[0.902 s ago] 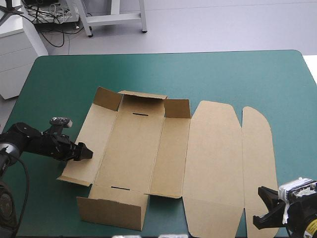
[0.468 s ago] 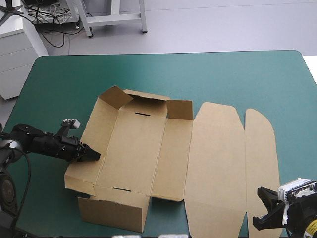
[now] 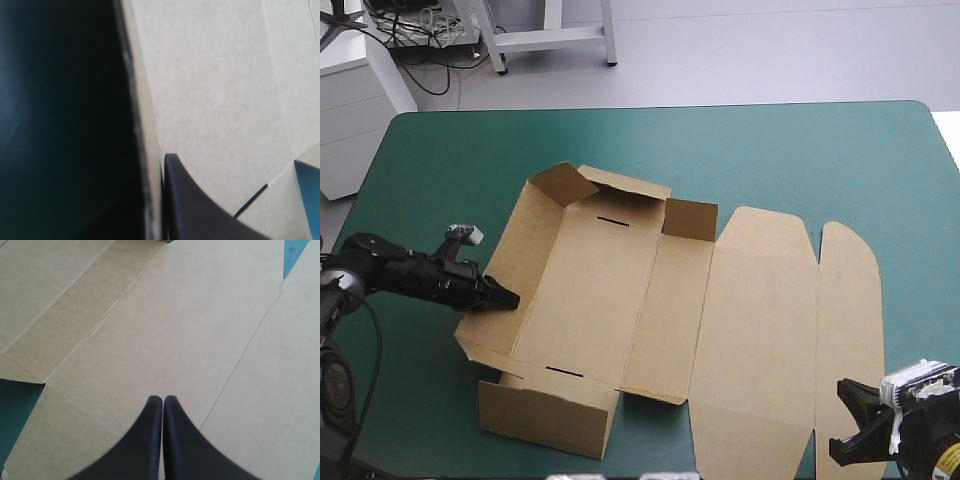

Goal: Fold the box

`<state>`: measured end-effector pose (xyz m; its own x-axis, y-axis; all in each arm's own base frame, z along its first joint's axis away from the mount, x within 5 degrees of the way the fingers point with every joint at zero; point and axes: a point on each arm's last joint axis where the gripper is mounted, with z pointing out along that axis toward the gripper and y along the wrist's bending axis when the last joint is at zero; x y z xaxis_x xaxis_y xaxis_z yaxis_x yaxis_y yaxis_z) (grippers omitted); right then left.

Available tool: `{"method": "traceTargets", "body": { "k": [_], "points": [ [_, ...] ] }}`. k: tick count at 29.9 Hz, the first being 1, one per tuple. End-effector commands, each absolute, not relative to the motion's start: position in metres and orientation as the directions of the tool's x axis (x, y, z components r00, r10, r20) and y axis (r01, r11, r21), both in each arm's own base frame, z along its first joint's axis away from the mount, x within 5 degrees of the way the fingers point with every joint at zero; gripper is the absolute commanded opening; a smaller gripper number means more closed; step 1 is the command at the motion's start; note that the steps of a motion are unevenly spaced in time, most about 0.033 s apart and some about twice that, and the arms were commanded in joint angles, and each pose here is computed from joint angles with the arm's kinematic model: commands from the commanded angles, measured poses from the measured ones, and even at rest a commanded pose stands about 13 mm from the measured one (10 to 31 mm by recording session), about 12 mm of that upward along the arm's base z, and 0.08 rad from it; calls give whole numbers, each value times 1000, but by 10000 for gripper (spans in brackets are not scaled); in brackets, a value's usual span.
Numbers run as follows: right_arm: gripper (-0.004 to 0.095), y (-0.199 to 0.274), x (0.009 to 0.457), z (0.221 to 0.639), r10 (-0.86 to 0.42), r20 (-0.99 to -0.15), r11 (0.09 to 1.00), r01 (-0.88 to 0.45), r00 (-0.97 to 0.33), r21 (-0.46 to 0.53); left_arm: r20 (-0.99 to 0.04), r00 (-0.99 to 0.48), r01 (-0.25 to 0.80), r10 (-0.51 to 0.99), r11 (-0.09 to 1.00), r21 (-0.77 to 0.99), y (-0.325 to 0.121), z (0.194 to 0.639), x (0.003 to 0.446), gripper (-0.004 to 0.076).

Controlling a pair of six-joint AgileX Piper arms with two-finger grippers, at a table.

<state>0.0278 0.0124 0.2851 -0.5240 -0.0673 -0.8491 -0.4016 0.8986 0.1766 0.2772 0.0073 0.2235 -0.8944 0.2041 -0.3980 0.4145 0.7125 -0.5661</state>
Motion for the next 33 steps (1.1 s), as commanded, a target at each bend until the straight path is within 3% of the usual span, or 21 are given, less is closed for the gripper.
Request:
{"method": "traceTargets", "body": {
  "k": [1,7,13,18,23,28,33],
  "points": [
    [4,15,30,297,-50,-884,887,-427,-464,174,-470,-838,517,278,680,-520,-9,263,285,-10],
    [4,15,29,297,-54,-884,885,-433,-464,173,-471,-742,621,478,754,-214,-37,306,309,-10],
    [4,15,29,297,-52,-884,884,-434,-465,176,-508,-558,718,656,689,100,-69,349,321,-10],
    [4,15,29,297,-52,-884,884,-434,-465,176,-505,-371,752,779,571,328,-100,378,322,-10],
    [4,15,29,297,-52,-884,884,-434,-465,176,-400,-168,787,901,367,496,-139,387,310,-10],
    [4,15,29,297,-54,-884,885,-432,-464,172,-313,-13,801,950,197,566,-179,388,288,-10],
    [4,14,30,297,-56,-886,890,-426,-460,164,-287,99,791,953,100,604,-207,393,265,-10]
  ]
}}
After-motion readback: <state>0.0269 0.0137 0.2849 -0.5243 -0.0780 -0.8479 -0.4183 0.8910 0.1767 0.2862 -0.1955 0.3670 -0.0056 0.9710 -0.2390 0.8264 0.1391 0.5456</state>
